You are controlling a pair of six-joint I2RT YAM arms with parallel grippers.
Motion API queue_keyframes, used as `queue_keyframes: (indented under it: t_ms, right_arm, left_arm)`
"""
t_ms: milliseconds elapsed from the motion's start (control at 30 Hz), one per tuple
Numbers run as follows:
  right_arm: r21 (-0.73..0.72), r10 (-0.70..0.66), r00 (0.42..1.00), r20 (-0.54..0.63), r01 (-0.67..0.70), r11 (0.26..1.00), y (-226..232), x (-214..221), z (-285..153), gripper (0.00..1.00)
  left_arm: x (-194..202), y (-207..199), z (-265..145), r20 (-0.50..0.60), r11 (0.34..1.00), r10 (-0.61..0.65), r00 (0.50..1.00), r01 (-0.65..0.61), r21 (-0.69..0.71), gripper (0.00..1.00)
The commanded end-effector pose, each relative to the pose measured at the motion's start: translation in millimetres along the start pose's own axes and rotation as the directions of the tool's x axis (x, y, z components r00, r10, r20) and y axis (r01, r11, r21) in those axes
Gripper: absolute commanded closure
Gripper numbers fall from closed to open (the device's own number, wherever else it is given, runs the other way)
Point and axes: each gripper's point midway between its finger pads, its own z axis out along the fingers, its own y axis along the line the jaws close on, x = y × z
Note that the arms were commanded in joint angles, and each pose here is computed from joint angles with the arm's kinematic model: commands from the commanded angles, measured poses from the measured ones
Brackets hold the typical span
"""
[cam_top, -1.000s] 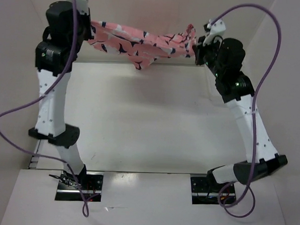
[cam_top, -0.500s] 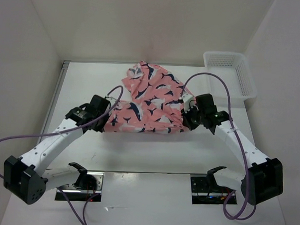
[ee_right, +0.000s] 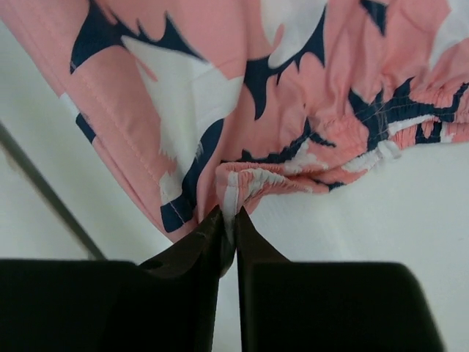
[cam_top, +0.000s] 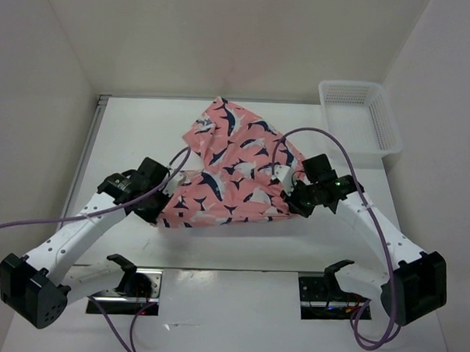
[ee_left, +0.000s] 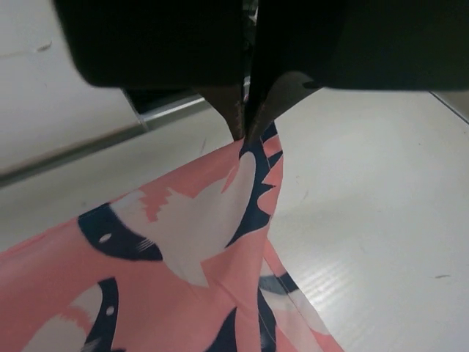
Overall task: Fold and stack the shorts
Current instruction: Flatten the shorts out, then fold the shorts
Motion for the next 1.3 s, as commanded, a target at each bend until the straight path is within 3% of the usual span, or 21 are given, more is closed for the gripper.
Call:
queue_keyframes:
  t_ms: [0,33,100,133,233,367,400,467,567,600,733,867,1267]
  right_arm:
    - [-0.085,-0.131,0.985,-0.111,0.122,0.989,16.3,17.3,-29.5,0.83]
    - [-0.131,-0.216,0.969,-0.122,0.200,0.971,24.7,18.3,-32.4,0.71]
    - [-0.195,-0.287,0.937,-0.198,0.249,0.949,42.1,37.8,-45.2,0.14]
    - [-0.170,-0.302,0.933,-0.195,0.271,0.947,42.4,34.6,-47.3,0.14]
    - [-0.097,-0.407,0.907,-0.110,0.398,0.912,39.1,19.9,-75.4,0.11]
    - [0.139,-0.337,0.940,0.047,0.328,0.934,11.6,-34.5,-88.1,0.11]
    - [0.165,-0.306,0.950,0.067,0.292,0.942,3.2,-45.5,-81.6,0.16]
    - [0.213,-0.246,0.950,0.190,0.204,0.955,-9.8,-85.5,-76.8,0.19]
    - [0.161,-0.200,0.954,0.223,0.167,0.973,-18.3,-106.0,-43.0,0.29]
    - [0.137,-0.187,0.963,0.193,0.162,0.977,-20.1,-100.4,-26.0,0.38]
    - [0.098,-0.253,0.965,0.065,0.246,0.964,-12.1,-64.3,13.6,0.60]
    - [0.051,-0.339,0.941,0.011,0.338,0.940,8.0,-52.3,41.4,0.63]
    - [-0.090,-0.424,0.900,-0.099,0.416,0.905,30.6,-8.3,82.1,0.66]
  left_arm:
    - [17.7,-11.6,-26.6,-0.070,0.997,0.009,0.998,-0.003,0.081,0.83]
    - [24.7,-15.3,-36.0,-0.093,0.994,0.011,0.996,-0.001,0.106,0.72]
    - [23.3,-19.7,-55.2,-0.074,0.990,0.009,0.997,0.001,0.140,0.53]
    - [27.1,-19.5,-61.5,-0.073,0.990,0.009,0.997,0.001,0.140,0.42]
    - [13.8,-6.0,-59.2,-0.009,0.998,0.003,1.000,-0.003,0.063,0.40]
    - [-40.3,18.7,-30.2,0.156,0.996,-0.012,0.988,0.025,-0.080,0.36]
    - [-49.8,25.3,-12.2,0.134,0.993,-0.020,0.991,0.035,-0.112,0.36]
    - [-88.0,43.7,3.0,0.207,0.983,-0.060,0.976,0.094,-0.158,0.36]
    - [-111.6,53.3,55.2,0.108,0.979,-0.073,0.991,0.092,-0.184,0.36]
    - [-127.9,61.3,56.9,0.127,0.975,-0.088,0.988,0.112,-0.191,0.36]
    - [-129.8,75.8,92.2,0.050,0.978,-0.171,0.984,0.176,-0.112,0.39]
    - [-111.1,66.2,119.6,-0.058,0.983,-0.179,0.982,0.176,-0.062,0.39]
    - [-102.1,38.6,149.4,-0.168,0.975,-0.183,0.969,0.201,0.097,0.40]
